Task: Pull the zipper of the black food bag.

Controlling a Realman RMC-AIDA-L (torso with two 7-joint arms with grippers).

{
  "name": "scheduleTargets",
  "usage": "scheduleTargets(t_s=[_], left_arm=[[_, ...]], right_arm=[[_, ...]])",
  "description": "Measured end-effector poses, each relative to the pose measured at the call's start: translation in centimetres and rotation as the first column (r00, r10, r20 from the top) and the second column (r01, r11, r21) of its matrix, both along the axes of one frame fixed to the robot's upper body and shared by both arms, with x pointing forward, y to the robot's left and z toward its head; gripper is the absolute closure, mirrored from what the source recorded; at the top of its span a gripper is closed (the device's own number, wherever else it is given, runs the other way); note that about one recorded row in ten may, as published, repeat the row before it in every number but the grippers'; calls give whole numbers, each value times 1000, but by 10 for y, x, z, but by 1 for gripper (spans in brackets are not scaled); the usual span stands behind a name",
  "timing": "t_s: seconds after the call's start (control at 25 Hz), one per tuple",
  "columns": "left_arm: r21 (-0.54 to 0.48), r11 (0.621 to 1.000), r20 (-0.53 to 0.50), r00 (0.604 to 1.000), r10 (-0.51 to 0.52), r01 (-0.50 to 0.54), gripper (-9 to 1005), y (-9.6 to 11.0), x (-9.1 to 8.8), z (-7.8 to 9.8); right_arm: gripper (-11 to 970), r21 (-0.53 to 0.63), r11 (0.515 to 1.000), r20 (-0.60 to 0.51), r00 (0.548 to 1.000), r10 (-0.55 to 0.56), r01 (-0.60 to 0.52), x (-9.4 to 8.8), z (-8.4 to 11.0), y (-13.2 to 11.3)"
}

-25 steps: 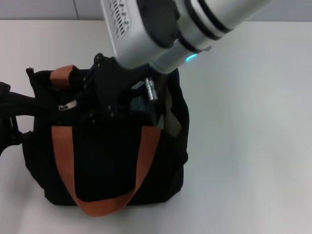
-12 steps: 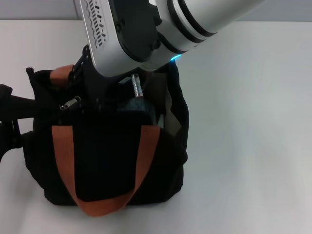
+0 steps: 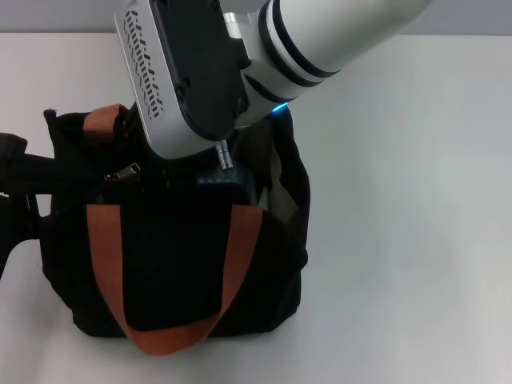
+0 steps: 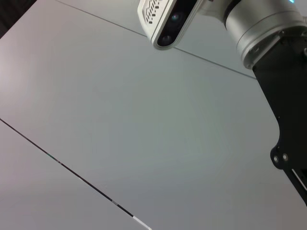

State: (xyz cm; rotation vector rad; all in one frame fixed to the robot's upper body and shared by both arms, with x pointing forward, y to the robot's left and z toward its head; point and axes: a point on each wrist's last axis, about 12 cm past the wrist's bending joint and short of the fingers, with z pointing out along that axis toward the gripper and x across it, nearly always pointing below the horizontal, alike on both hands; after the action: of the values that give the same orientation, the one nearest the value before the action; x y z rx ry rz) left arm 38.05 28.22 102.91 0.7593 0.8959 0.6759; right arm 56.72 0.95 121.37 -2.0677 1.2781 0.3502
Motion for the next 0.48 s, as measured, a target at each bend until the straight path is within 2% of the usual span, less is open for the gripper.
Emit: scheduleTargets(t_s=[0.48], left_arm=[[0,1000,4,1000,-10,10,982,-1,2,1]], right_arm=[[711,1,1000,15,1000,22,-22,-4,-1,4]])
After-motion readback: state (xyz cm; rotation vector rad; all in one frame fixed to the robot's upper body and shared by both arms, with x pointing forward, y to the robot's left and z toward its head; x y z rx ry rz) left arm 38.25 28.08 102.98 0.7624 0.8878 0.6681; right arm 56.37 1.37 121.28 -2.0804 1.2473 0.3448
